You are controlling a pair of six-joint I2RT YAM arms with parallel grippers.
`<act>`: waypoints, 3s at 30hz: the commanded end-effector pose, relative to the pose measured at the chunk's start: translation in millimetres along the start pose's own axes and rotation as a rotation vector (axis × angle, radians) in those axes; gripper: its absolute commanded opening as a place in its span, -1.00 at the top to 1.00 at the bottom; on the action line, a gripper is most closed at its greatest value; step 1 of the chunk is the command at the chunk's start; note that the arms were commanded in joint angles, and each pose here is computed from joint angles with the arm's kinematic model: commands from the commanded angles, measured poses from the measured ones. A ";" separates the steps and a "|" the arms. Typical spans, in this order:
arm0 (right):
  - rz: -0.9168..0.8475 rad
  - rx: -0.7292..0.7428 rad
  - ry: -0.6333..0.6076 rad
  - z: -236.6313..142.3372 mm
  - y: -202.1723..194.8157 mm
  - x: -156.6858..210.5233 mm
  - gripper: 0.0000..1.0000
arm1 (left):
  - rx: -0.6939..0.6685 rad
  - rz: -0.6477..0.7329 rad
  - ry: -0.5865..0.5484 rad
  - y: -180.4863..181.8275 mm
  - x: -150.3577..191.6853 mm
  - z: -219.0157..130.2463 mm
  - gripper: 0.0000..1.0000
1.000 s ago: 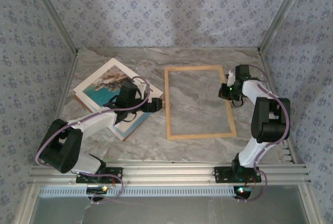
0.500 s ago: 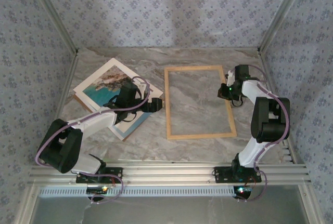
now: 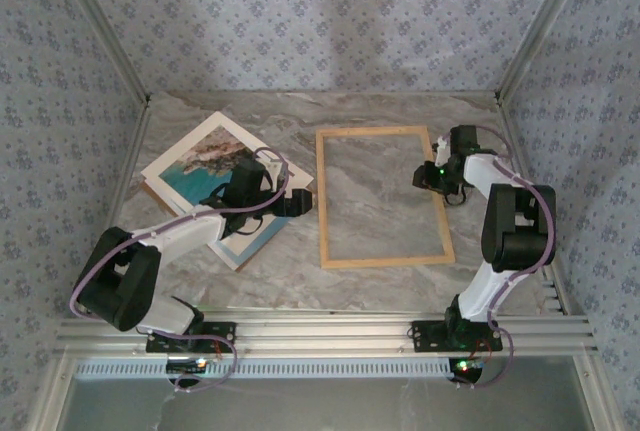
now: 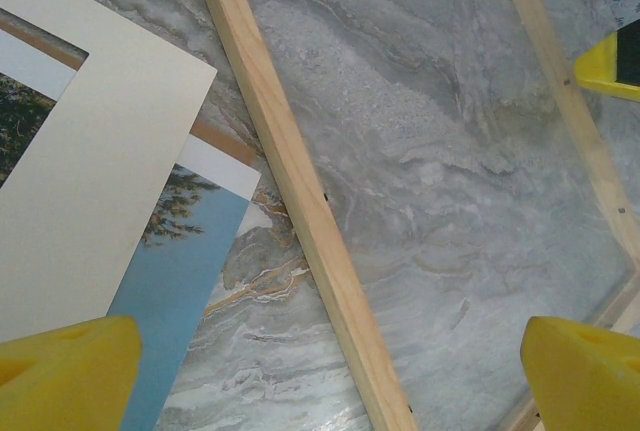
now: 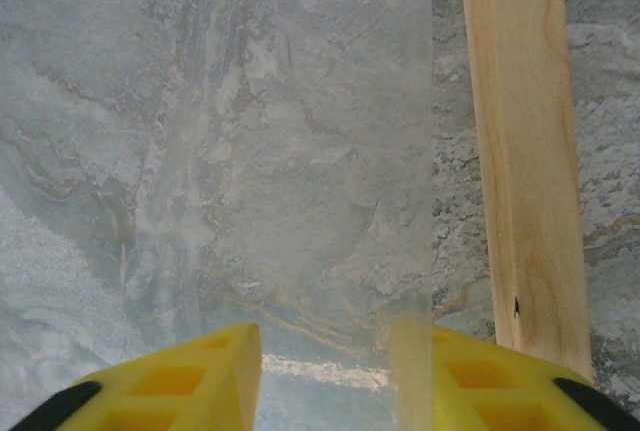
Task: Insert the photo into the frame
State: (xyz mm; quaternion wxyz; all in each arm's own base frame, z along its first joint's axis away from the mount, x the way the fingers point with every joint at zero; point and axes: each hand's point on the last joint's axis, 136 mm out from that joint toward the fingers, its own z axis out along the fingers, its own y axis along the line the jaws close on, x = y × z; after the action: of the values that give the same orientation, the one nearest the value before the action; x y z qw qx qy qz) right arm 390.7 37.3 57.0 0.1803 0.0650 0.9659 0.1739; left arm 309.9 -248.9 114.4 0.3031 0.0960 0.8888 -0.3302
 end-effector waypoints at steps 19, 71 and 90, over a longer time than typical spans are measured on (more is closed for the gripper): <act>0.039 -0.003 -0.008 3.1 -6.8 -9.0 0.19 | 0.008 0.027 0.010 -3.7 -1.5 2.2 -0.95; 0.052 0.097 0.018 3.7 -27.5 -6.0 -0.18 | 0.008 0.031 0.021 -3.1 -0.9 5.8 -0.95; 0.017 0.160 -0.064 -24.7 -25.1 -17.3 -0.20 | -0.001 0.033 0.028 0.3 3.2 7.0 -0.95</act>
State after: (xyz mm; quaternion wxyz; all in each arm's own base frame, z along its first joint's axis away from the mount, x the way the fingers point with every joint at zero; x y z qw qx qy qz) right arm 401.4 7.9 66.4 0.2011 0.0928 0.9682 0.1160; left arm 311.4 -249.7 107.0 0.2968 0.1026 0.8928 -0.3230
